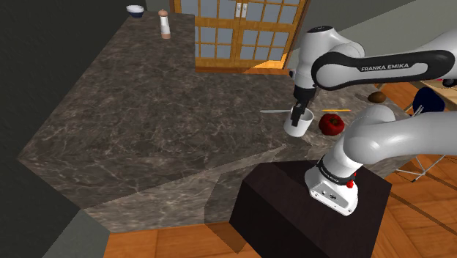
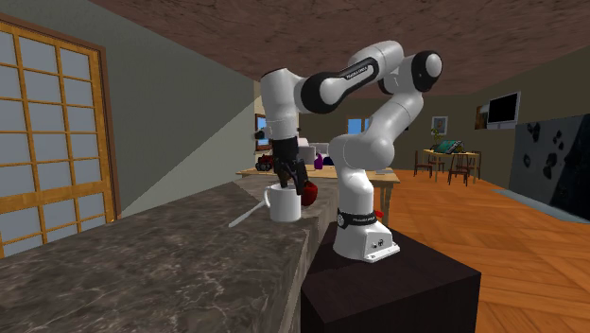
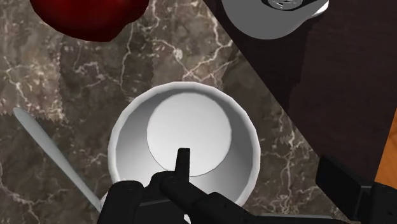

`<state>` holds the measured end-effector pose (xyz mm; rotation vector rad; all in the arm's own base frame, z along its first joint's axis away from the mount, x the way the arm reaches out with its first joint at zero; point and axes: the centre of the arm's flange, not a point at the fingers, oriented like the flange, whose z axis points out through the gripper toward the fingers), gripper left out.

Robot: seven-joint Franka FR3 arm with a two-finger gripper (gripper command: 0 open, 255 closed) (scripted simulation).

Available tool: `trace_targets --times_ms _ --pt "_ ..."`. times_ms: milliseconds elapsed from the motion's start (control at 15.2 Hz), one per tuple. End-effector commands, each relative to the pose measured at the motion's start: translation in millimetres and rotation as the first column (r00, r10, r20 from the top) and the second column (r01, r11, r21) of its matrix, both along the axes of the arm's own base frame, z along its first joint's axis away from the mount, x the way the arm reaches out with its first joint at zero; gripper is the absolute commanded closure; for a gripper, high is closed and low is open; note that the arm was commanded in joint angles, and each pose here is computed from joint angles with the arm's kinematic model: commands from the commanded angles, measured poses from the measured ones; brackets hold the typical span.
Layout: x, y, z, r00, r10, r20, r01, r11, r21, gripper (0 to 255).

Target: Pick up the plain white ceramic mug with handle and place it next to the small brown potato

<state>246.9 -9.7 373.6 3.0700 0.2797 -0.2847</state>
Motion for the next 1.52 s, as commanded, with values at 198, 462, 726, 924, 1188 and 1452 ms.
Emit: trace_targets --times_ms 198,462,726,924,1188,1452 --pt "-5 -2 -28 1.0 0.0 0.0 0.0 1.0 0.0 0" --pt "-5 -2 -28 1.0 0.0 0.0 0.0 1.0 0.0 0" --pt "-5 -2 -28 1.0 0.0 -0.001 0.0 1.0 0.0 0" --pt "-5 -2 -28 1.0 0.0 -0.001 0.0 1.0 0.0 255" --pt "-5 -2 -28 1.0 0.0 -0.001 0.0 1.0 0.0 255" --pt "-5 -2 -23 1.0 0.0 0.0 0.0 1.0 0.0 255"
